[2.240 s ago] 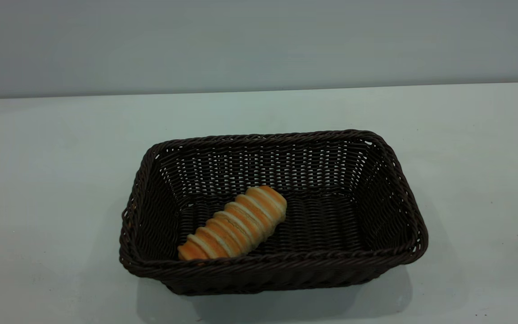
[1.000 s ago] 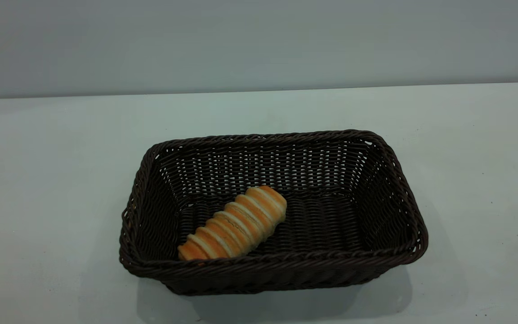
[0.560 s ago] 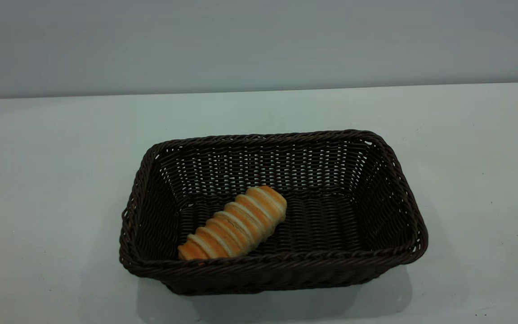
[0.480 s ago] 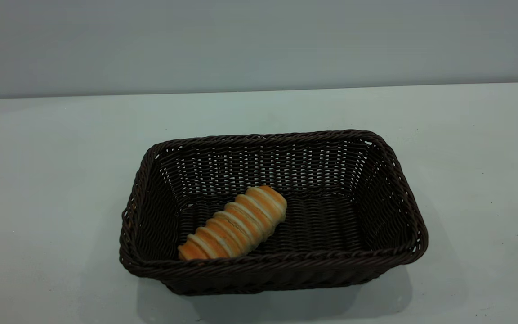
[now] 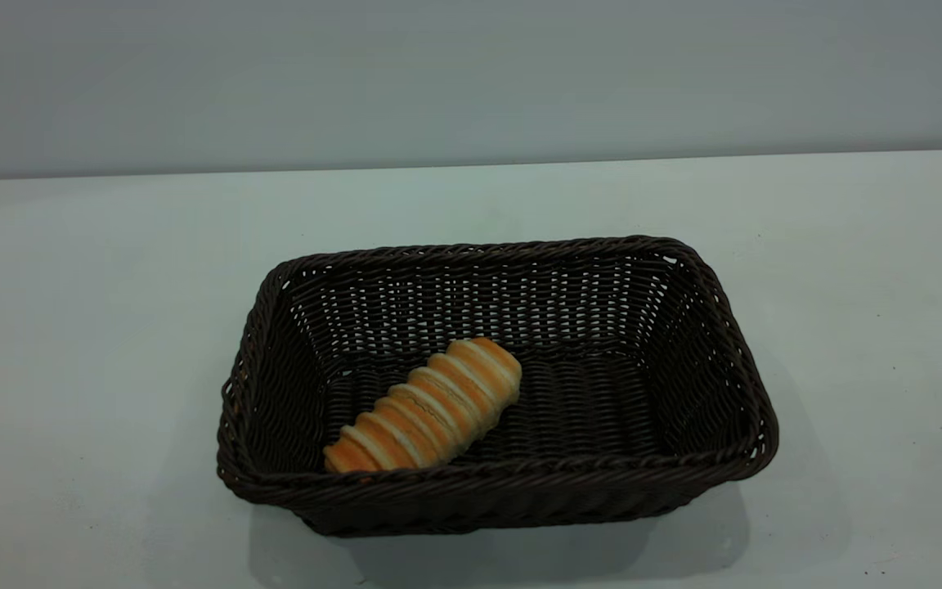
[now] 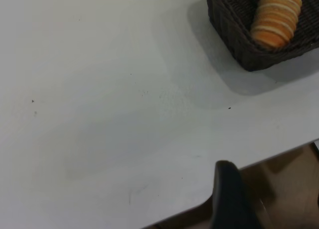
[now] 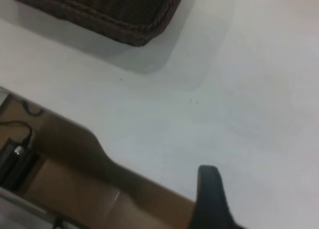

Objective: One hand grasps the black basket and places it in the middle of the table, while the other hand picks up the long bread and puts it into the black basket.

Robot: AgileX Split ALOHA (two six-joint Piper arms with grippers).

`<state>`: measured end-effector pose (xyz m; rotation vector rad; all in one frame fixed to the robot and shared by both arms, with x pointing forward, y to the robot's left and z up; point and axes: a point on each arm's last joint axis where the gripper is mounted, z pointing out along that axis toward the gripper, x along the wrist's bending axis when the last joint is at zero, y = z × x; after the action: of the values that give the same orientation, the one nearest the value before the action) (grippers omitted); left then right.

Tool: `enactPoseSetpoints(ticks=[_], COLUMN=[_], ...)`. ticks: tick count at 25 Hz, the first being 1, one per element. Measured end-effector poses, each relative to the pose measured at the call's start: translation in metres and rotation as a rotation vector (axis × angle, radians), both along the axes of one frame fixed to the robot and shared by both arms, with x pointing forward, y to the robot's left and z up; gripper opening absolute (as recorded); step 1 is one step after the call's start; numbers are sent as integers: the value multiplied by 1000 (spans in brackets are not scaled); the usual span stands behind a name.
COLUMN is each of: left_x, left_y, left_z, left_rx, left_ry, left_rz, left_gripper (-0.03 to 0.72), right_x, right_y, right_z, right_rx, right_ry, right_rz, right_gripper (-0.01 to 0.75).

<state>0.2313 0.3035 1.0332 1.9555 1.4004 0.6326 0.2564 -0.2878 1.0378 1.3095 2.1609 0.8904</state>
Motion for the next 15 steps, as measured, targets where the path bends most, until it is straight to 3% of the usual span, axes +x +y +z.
enactPoseSetpoints(ticks=[3,10,15], left_x=[0,-1,-9], left_y=[0,-2,-2], left_z=[0,0,-1], left_rx=[0,-1,-9], left_ry=[0,-7,-64], left_rz=[27,232,289], left_gripper=[453,453,453], right_x=[-4,-20,-25], right_y=[-2,-7,-6], right_z=[1,2,1], right_rx=[12,37,40], right_ry=[-33,-159,-195], right_rz=[-34,-283,-339], right_gripper=[566,566,566])
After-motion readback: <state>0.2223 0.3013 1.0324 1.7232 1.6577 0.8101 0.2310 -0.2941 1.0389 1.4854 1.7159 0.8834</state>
